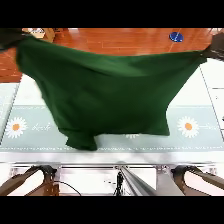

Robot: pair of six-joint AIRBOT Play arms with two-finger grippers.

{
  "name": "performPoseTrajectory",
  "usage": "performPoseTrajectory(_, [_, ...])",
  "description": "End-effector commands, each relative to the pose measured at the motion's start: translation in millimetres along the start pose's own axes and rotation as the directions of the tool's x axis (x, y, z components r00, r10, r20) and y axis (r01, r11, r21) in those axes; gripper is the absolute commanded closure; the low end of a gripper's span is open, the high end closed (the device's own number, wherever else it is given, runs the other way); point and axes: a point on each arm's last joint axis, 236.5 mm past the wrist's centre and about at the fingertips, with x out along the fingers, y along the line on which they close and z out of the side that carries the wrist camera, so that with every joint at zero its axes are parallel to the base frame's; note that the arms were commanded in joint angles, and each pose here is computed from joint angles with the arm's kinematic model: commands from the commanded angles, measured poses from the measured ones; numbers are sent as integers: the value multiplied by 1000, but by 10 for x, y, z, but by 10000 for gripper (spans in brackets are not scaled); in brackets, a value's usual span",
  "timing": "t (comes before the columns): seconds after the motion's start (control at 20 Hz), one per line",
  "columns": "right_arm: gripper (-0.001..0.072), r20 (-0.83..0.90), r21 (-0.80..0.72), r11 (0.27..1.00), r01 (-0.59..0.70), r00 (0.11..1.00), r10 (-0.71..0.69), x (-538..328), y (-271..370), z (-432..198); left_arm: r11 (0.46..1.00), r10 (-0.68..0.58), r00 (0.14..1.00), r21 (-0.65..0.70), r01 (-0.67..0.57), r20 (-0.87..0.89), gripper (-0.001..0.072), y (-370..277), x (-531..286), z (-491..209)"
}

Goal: Fold the shirts.

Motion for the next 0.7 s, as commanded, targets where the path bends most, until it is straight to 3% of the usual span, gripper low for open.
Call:
performPoseTrajectory(0.0, [694, 87, 10, 1000, -5, 996, 4, 296, -123, 318, 999, 40, 997, 8, -39, -62, 681, 463, 869, 16])
performPoseTrajectory(0.3, [694, 150, 50, 997, 50, 987, -57, 790, -485, 604, 989, 136, 989, -56, -133, 56, 680, 1217, 1541, 318])
performPoseTrajectory(0.65, [694, 28, 152, 987, 47, 998, -52, 1739, -862, 391, 972, 232, 968, -45, -229, 94, 680, 2004, 2087, 294])
